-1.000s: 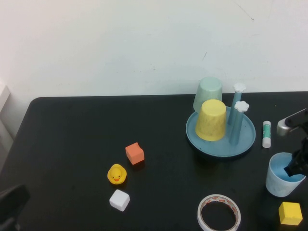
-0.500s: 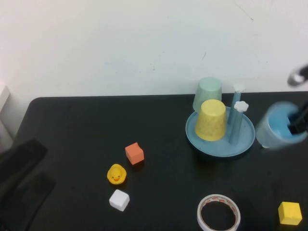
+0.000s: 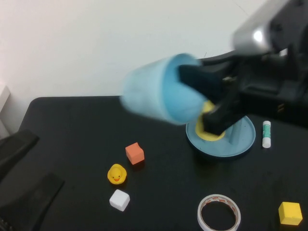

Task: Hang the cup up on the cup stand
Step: Adjust the cup with two arms

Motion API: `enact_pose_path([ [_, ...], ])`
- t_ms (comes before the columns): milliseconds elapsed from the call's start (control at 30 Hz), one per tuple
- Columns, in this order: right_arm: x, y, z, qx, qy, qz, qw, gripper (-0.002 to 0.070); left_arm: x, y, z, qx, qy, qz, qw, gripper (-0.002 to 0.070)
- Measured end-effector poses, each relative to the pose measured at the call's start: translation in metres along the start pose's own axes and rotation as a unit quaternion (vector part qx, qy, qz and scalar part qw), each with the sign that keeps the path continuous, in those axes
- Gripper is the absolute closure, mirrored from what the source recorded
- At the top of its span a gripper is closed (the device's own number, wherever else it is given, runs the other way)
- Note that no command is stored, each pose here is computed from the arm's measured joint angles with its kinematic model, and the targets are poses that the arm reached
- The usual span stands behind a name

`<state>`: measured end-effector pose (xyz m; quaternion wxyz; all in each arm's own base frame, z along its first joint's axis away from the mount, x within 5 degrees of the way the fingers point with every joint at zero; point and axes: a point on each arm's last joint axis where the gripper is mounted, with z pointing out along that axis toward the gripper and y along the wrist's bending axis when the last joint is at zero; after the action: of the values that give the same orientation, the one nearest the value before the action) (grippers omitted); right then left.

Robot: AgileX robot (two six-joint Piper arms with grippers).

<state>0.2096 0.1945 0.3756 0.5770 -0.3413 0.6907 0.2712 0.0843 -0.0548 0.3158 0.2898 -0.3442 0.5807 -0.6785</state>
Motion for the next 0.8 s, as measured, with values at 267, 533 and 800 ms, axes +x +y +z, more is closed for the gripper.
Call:
enact_pose_path([
  [267, -0.003, 0.049, 0.031, -0.059, -0.017, 0.018, 0.998, 0.0654, 0.001, 0.0, 0.0, 0.0, 0.005, -0.001, 1.0, -0.0017],
  [533, 0.009, 0.078, 0.064, -0.126, 0.005, -0.001, 0.992, 0.0654, -0.002, 0.0, 0.0, 0.0, -0.01, -0.009, 1.0, -0.0017],
  [800, 0.01, 0.091, 0.072, -0.164, 0.001, -0.02, 0.986, 0.0654, -0.006, 0.001, 0.0, 0.0, -0.03, -0.009, 1.0, -0.0017],
])
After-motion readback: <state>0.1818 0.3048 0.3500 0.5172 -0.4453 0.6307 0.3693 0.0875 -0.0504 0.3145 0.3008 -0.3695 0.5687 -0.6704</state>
